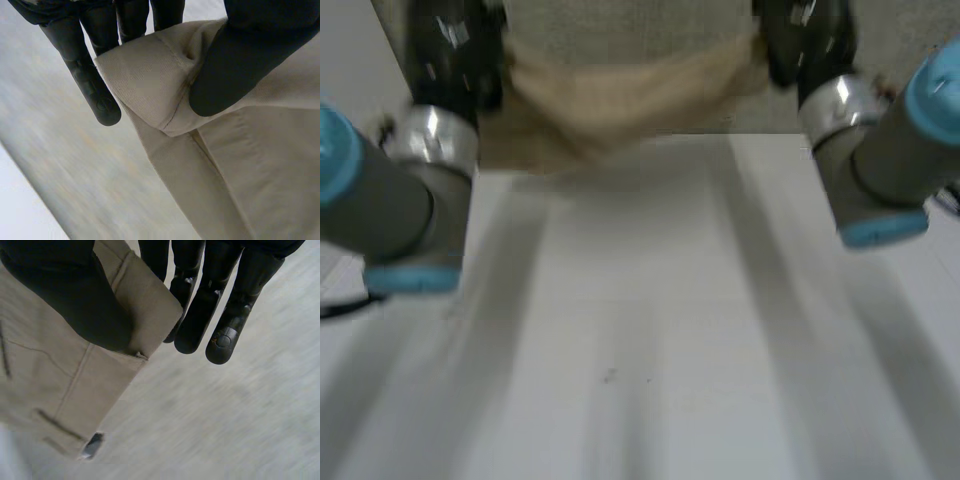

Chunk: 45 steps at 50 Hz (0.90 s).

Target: Fold the shorts.

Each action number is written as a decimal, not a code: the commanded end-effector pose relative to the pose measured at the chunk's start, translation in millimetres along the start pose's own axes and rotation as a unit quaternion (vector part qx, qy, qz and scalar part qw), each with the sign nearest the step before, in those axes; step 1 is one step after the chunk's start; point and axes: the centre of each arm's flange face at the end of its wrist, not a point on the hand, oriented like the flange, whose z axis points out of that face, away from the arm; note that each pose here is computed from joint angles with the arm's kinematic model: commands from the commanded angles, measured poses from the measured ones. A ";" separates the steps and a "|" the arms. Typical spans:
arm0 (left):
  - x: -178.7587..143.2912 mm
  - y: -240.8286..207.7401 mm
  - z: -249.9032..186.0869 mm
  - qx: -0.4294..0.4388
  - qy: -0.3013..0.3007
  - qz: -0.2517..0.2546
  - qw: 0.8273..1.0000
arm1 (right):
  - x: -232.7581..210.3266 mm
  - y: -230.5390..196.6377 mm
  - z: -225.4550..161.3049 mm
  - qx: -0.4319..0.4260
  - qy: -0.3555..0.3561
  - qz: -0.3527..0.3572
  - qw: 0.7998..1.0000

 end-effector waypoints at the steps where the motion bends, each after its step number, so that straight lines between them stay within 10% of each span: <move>1: 42.3 87.6 -72.5 -0.202 0.101 -0.014 0.974 | -55.8 77.9 -61.6 -0.177 -0.124 0.003 0.976; 15: 29.2 63.4 -162.4 -0.388 0.209 0.015 0.897 | -41.1 64.9 -146.1 -0.412 -0.275 0.001 0.869; 29: 3.5 31.7 -252.5 -0.463 0.320 0.111 0.819 | -9.8 9.6 -232.8 -0.470 -0.439 -0.069 0.762; 34: 5.6 29.9 -242.9 -0.430 0.327 0.143 0.830 | -14.4 8.0 -231.3 -0.447 -0.447 -0.040 0.774; 45: 34.7 50.6 -125.4 -0.249 0.202 0.125 0.939 | -14.8 57.9 -162.8 -0.413 -0.284 0.031 0.865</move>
